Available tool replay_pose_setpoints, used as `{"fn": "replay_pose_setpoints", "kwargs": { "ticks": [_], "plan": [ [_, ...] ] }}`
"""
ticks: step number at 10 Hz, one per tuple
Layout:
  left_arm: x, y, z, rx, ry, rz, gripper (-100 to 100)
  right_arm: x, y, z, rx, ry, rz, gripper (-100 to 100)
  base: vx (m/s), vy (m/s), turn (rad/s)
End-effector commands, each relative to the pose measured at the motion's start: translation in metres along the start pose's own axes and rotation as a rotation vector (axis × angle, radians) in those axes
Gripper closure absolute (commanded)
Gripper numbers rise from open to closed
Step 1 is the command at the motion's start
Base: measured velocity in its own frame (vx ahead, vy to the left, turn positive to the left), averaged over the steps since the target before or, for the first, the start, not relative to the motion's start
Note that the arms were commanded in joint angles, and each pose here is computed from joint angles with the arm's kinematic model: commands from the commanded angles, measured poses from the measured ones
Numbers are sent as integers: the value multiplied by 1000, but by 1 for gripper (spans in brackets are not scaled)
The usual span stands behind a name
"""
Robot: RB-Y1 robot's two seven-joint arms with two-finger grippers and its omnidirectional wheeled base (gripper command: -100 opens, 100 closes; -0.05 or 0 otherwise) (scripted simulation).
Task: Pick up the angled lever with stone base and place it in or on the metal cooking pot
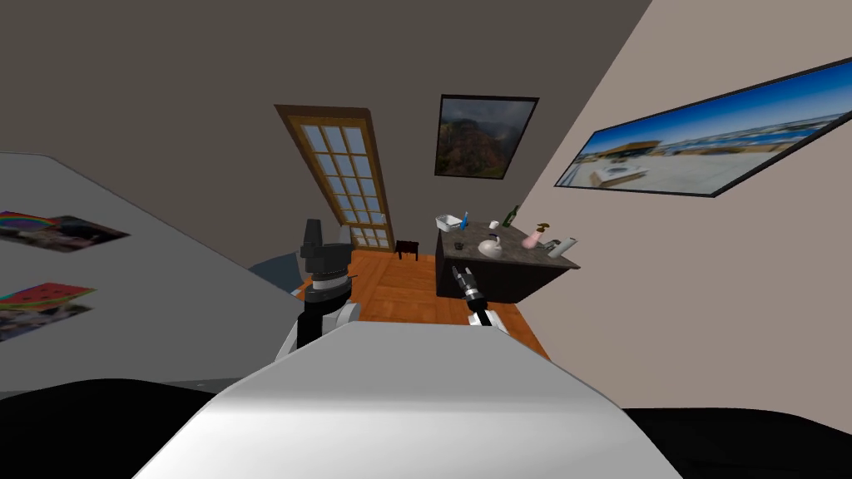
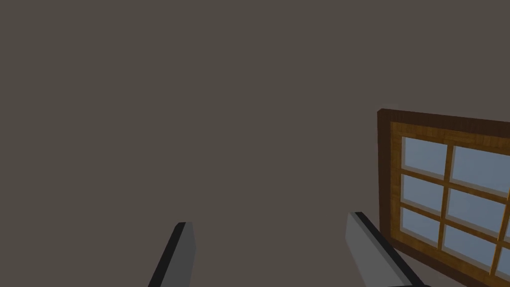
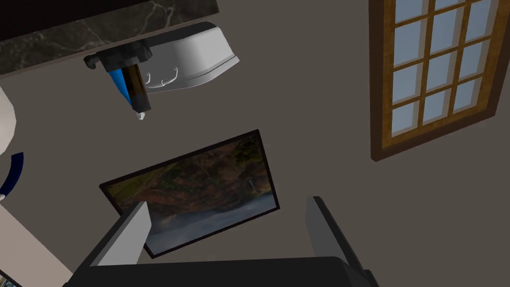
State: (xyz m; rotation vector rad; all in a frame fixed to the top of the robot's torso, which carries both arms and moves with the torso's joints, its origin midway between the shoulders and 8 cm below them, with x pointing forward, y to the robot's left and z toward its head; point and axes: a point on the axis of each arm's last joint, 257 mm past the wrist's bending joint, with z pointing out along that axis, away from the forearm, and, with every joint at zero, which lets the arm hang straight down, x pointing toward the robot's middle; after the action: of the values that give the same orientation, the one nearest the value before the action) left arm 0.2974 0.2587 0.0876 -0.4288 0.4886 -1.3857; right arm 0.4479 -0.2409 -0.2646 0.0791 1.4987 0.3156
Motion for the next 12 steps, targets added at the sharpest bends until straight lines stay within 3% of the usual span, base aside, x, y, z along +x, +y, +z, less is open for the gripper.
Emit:
{"fn": "replay_pose_setpoints", "kwargs": {
  "ticks": [1,7,12],
  "plan": [
    [0,0,0,0,0,0,0,13,-11,1,19,26,-41,-100,43,9,-59],
    [0,0,0,0,0,0,0,43,-55,10,83,90,-179,-100,109,-2,-70],
    [0,0,0,0,0,0,0,55,-77,16,116,118,-229,-100,124,16,-33]
  ]
}}
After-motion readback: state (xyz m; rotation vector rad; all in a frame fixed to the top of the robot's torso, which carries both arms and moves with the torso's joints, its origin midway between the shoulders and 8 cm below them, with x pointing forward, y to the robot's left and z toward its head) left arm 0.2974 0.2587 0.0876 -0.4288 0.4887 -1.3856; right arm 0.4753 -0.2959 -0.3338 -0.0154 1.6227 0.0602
